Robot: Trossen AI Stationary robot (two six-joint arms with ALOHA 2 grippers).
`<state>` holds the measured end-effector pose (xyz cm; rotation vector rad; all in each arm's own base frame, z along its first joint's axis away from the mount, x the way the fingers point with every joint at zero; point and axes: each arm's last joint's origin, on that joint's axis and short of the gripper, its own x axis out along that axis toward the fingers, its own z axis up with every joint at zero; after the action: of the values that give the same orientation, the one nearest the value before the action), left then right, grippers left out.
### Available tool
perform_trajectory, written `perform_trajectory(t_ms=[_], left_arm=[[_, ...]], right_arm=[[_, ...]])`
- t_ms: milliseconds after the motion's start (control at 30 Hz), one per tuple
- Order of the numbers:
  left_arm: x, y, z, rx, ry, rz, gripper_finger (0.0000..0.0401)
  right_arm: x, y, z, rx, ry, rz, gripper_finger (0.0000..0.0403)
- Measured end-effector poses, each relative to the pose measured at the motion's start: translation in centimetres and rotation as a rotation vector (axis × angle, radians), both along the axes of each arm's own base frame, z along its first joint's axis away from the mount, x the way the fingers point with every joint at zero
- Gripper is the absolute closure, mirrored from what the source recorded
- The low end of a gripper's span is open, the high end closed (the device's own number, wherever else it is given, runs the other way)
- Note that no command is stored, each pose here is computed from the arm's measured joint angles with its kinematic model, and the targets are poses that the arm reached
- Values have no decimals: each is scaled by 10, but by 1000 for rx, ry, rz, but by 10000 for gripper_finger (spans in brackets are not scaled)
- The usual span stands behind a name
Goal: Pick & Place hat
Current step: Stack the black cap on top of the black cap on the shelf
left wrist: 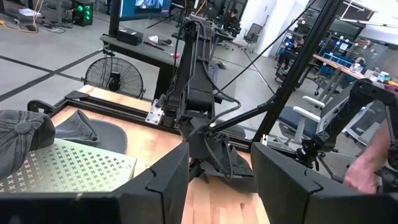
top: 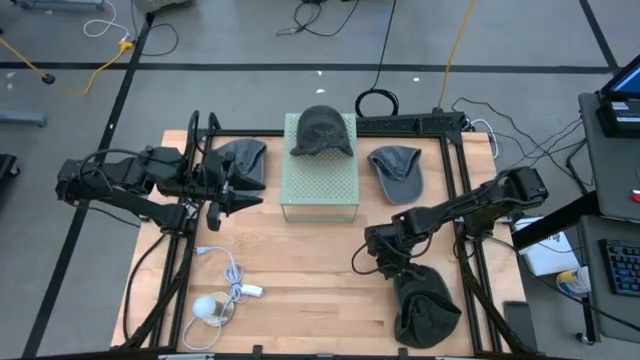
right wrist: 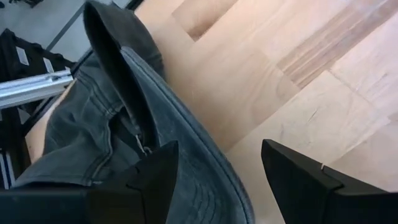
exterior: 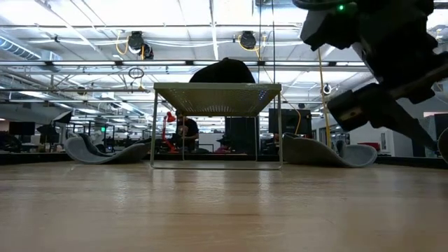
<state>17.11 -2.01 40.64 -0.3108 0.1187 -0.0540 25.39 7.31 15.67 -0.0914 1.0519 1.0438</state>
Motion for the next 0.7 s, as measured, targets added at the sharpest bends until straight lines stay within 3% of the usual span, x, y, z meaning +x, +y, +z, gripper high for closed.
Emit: perform_trajectory(t_ms=[367,700], left_arm=[[0,0,0,-7,2,1,226],[1,0,-2,-4,19,1,226]], right_arm=[[2,2,-20,59,92,43,179],[0,2,-20,49,82,76,196]])
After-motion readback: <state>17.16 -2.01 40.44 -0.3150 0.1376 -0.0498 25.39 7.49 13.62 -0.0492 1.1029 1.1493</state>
